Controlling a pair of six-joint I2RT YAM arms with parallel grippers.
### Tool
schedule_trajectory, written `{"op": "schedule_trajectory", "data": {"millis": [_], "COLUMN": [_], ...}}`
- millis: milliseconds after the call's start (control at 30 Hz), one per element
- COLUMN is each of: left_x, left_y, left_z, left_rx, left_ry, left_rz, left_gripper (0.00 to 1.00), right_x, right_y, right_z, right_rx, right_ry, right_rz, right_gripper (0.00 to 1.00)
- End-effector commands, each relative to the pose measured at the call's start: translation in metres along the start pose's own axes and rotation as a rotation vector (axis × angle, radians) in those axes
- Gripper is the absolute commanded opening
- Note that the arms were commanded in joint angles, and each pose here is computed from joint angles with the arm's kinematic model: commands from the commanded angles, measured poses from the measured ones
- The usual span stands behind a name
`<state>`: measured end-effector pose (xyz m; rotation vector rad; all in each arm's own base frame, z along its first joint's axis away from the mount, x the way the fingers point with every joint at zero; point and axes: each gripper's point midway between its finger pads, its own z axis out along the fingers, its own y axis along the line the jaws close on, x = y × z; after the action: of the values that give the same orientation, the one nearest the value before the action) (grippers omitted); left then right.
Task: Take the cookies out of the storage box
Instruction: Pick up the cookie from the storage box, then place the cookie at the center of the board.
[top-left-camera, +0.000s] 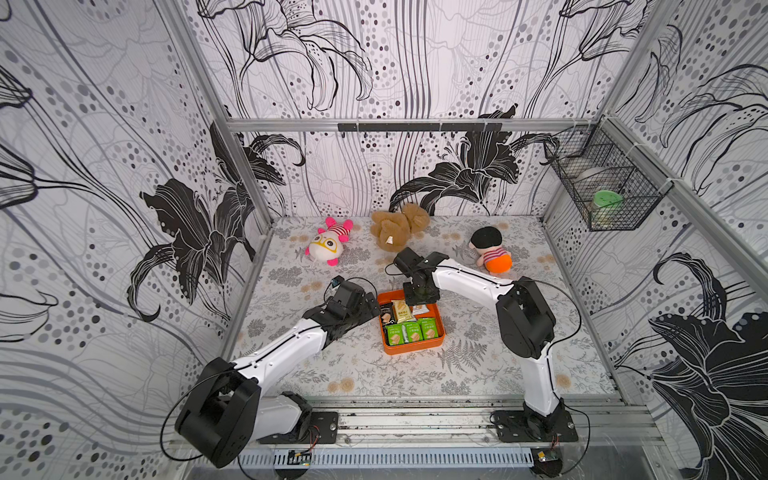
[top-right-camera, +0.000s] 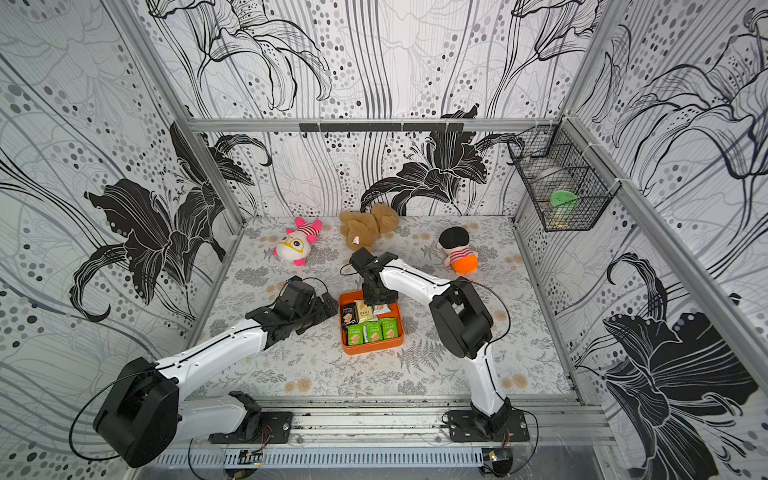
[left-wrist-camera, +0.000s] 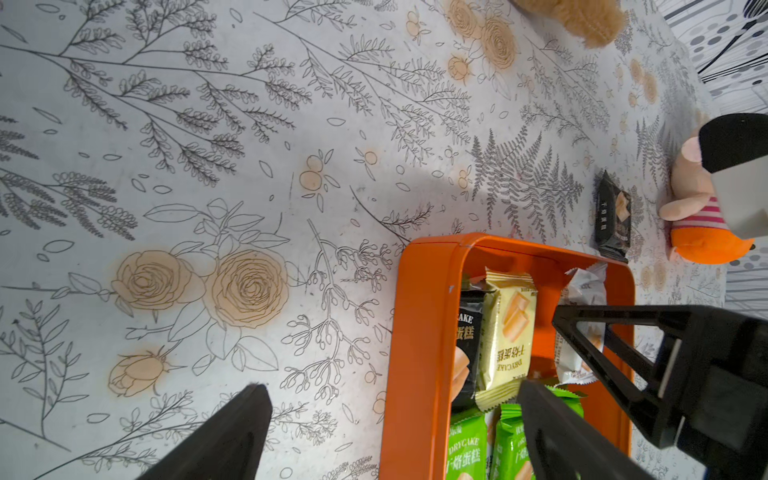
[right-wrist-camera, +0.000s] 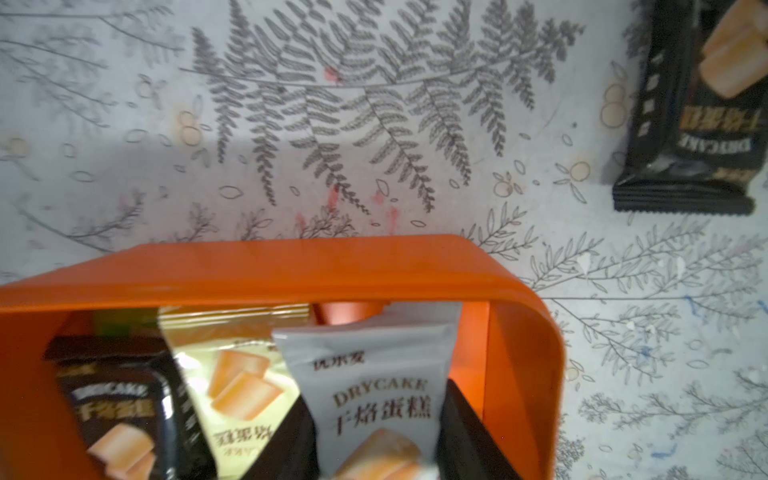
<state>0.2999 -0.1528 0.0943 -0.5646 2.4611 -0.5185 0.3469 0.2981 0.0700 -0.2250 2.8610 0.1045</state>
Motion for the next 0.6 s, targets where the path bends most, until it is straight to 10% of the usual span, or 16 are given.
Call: {"op": "schedule_trajectory", "data": {"millis": [0,567], "left_x": [-0.011,-0.028], "left_y": [-0.016,-0.059], "left_z": [-0.003,0.007], "left_rx": [0.045,0.093], "left_ry": [-0.017,0.025], "left_rz": [0.017,0.046], "left_gripper": [0.97,0.97], "right_x": [-0.001,-0.014], "right_y": [0.010,-0.038], "right_z": [-0.019,-0.073], "right_rx": [-0.083,-0.106], "right_ry": [-0.019,-0.149], "right_rz": [-0.022,-0.002], "right_gripper": [0.42,0.42]}}
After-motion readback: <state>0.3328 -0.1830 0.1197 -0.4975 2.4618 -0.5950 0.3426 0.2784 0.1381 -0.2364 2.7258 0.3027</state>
